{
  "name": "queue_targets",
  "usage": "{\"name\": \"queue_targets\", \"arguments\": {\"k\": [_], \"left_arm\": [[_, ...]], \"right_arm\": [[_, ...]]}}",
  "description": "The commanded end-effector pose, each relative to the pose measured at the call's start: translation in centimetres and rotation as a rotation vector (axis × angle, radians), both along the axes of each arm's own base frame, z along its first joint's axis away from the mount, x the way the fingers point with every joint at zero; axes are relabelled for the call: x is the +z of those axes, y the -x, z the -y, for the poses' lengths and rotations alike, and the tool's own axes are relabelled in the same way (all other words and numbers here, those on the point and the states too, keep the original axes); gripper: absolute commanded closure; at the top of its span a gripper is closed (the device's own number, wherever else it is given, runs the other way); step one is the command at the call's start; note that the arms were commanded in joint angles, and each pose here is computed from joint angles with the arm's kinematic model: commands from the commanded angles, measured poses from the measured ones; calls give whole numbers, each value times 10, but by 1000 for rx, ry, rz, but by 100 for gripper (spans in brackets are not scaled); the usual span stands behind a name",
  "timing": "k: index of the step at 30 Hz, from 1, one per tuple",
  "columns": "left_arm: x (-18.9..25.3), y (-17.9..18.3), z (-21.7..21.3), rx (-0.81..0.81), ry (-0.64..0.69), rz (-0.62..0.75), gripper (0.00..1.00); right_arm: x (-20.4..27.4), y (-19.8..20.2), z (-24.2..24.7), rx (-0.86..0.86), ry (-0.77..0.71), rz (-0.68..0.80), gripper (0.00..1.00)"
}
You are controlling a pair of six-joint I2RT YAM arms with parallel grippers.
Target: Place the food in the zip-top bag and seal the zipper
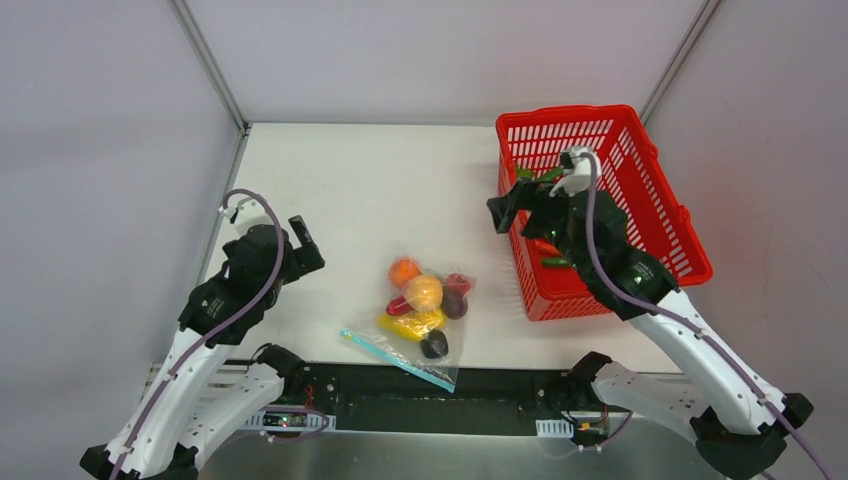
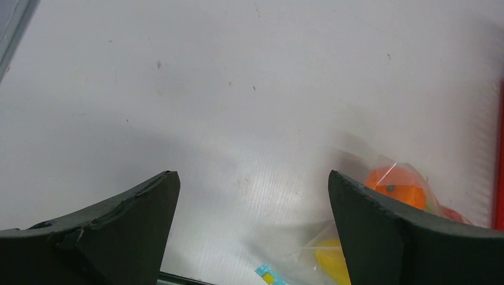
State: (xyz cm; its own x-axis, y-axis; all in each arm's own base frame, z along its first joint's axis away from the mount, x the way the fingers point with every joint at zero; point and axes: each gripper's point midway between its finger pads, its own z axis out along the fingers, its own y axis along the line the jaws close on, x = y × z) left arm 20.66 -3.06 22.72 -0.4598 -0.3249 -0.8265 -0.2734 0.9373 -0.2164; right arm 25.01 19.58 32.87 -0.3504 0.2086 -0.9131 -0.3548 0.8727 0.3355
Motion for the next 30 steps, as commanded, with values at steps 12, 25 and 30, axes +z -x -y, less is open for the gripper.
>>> {"name": "queue_targets", "arguments": {"k": [12, 25, 30], "left_arm": [[31, 4, -26, 120, -43, 60, 1], [38, -3, -19, 90, -34, 73, 1], [40, -4, -19, 81, -50, 78, 1]], "right_arm": [[2, 4, 65, -234, -194, -66, 0], [-2, 8, 57, -184, -199, -78, 0], [0, 7, 60, -198, -194, -72, 0]]}}
